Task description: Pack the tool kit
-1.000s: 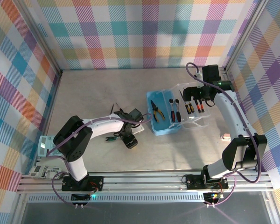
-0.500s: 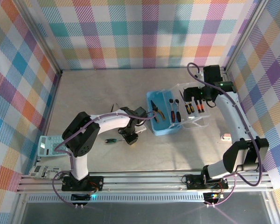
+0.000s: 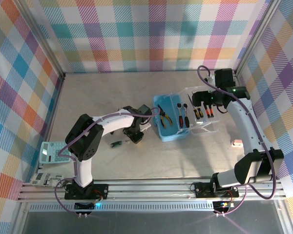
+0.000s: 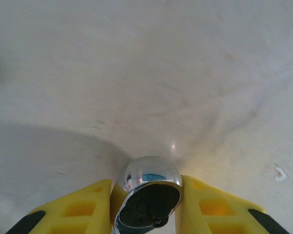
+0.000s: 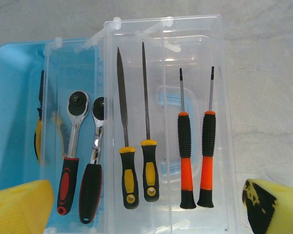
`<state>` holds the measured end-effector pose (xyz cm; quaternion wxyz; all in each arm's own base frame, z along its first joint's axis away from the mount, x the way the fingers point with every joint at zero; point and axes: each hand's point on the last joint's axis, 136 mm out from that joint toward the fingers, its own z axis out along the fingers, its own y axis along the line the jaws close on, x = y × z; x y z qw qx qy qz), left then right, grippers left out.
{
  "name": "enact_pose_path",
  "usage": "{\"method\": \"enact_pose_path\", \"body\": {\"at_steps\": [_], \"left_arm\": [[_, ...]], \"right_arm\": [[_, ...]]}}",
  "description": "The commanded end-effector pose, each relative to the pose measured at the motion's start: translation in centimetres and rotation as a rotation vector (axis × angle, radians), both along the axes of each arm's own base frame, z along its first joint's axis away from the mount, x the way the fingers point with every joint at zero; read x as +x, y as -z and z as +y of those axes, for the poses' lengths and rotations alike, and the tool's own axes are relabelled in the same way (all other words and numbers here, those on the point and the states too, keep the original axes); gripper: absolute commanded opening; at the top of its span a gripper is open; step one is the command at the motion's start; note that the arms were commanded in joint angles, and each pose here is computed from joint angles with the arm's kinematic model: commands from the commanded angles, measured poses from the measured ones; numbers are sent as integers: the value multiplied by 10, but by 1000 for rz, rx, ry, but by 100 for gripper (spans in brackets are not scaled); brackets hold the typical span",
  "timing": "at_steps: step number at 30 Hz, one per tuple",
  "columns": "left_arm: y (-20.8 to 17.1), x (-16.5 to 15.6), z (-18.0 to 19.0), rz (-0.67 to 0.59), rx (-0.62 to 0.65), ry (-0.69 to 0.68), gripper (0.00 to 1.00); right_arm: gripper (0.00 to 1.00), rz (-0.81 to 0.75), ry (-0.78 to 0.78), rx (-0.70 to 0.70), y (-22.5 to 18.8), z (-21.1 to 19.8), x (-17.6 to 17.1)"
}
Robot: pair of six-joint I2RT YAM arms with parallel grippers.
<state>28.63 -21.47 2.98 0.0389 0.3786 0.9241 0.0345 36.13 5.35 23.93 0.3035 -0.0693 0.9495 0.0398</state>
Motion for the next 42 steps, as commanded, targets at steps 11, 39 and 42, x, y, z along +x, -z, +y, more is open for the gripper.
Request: {"method": "enact_pose_path", "body": {"at_steps": [11, 39, 42], "left_arm": [[-138, 43, -16, -124, -496, -278, 0], [-290, 42, -82, 27, -1456, -318, 0], [-297, 41, -83, 25, -1483, -308, 0]], "right_arm": [[100, -10, -94, 151, -12, 29, -29], [90, -62, -695, 427, -8, 221, -76], [86, -57, -686, 413, -2, 228, -69]]}}
